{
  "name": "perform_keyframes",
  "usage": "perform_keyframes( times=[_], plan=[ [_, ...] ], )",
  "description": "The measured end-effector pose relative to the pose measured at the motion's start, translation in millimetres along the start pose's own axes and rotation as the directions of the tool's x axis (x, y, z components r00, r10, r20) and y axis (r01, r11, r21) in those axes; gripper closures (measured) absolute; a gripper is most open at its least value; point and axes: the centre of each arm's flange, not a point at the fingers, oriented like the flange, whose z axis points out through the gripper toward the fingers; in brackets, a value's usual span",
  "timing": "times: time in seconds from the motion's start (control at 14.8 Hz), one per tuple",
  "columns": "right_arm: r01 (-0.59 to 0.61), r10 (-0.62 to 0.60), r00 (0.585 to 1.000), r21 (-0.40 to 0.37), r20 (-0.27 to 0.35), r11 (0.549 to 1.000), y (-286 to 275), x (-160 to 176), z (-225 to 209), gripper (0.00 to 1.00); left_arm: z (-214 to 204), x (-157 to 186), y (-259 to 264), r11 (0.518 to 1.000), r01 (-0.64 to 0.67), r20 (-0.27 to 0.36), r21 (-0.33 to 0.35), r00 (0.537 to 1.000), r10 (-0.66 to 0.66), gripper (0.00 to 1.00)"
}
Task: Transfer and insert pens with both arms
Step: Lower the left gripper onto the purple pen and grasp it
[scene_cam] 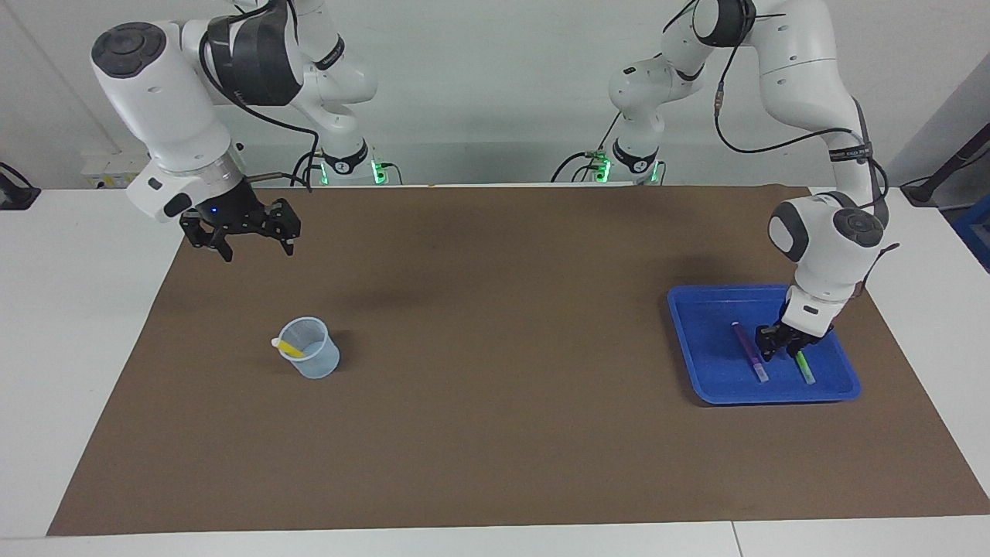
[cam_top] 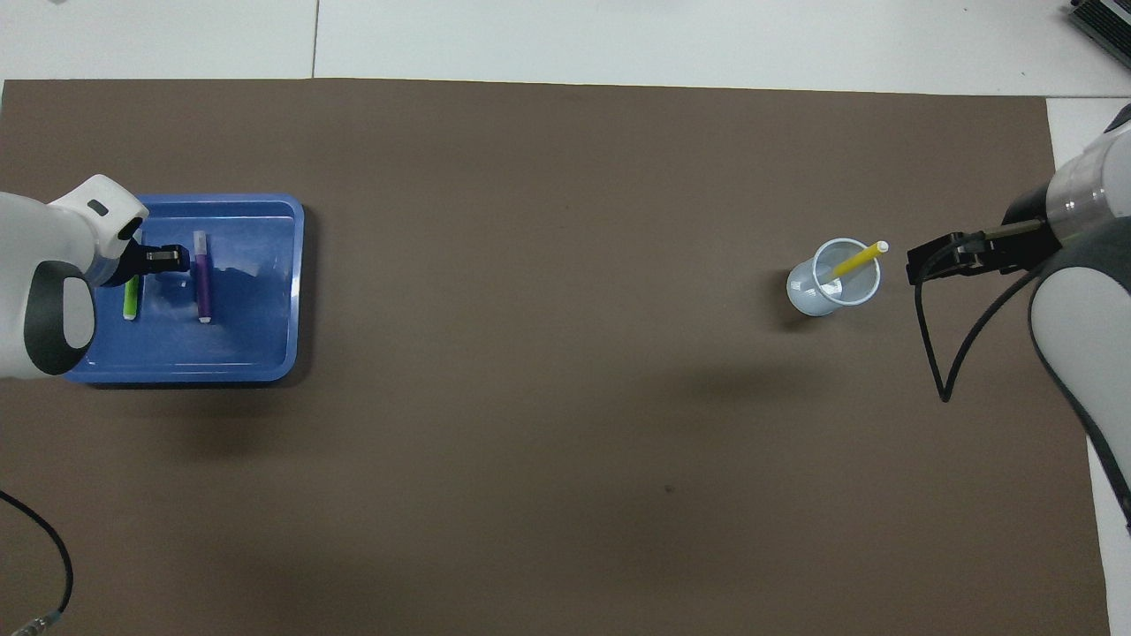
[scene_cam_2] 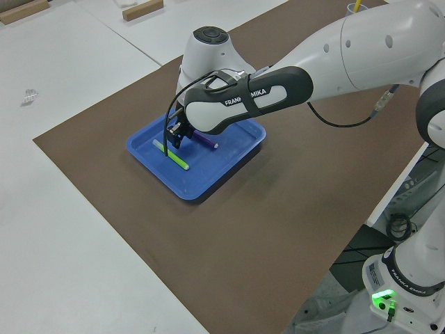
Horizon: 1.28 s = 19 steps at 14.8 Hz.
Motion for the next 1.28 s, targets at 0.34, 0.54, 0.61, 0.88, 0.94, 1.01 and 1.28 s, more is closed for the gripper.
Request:
perform_keyframes(
  times=[0.34, 0.54, 0.61, 0.88, 0.94, 1.01, 1.28],
  plan=[
    [-0.002, 0.002, 1.0, 0.0, 0.001, 1.0, 1.2, -0.2, 0.0, 0.0, -10.6, 7.7, 6.5, 1.0, -0.009, 0.023, -0.002, 1.0, 0.009, 0.45],
    [-0.003, 0.003, 1.0, 0.0, 0.004, 1.0, 1.5, -0.7, 0.0, 0.0, -39.3, 27.1, 14.8, 1.0, -0.004, 0.048, -0.007, 0.999, 0.004, 0.45],
    [-0.003, 0.003, 1.0, 0.0, 0.005, 1.0, 1.4, -1.0, 0.0, 0.0, -42.1, 29.5, 19.7, 1.0, 0.006, 0.043, -0.016, 0.999, -0.005, 0.45],
    [-0.003, 0.003, 1.0, 0.0, 0.004, 1.0, 1.4, -1.1, -0.3, 0.0, -18.2, 20.2, 35.0, 0.999, 0.035, 0.041, -0.033, 0.999, -0.034, 0.47],
    [-0.003, 0.003, 1.0, 0.0, 0.004, 1.0, 1.4, -1.1, -0.3, 0.0, -13.2, 17.4, 35.0, 0.999, 0.038, 0.043, -0.033, 0.998, -0.036, 0.51],
    [-0.003, 0.003, 1.0, 0.0, 0.004, 1.0, 1.4, -1.1, -0.4, 0.0, -10.8, 15.9, 32.8, 0.999, 0.041, 0.044, -0.032, 0.998, -0.04, 0.51],
    [-0.003, 0.003, 1.0, 0.0, 0.005, 1.0, 1.5, -1.1, -0.3, 0.0, -6.1, 12.2, 28.7, 0.998, 0.047, 0.046, -0.029, 0.998, -0.046, 0.52]
  ],
)
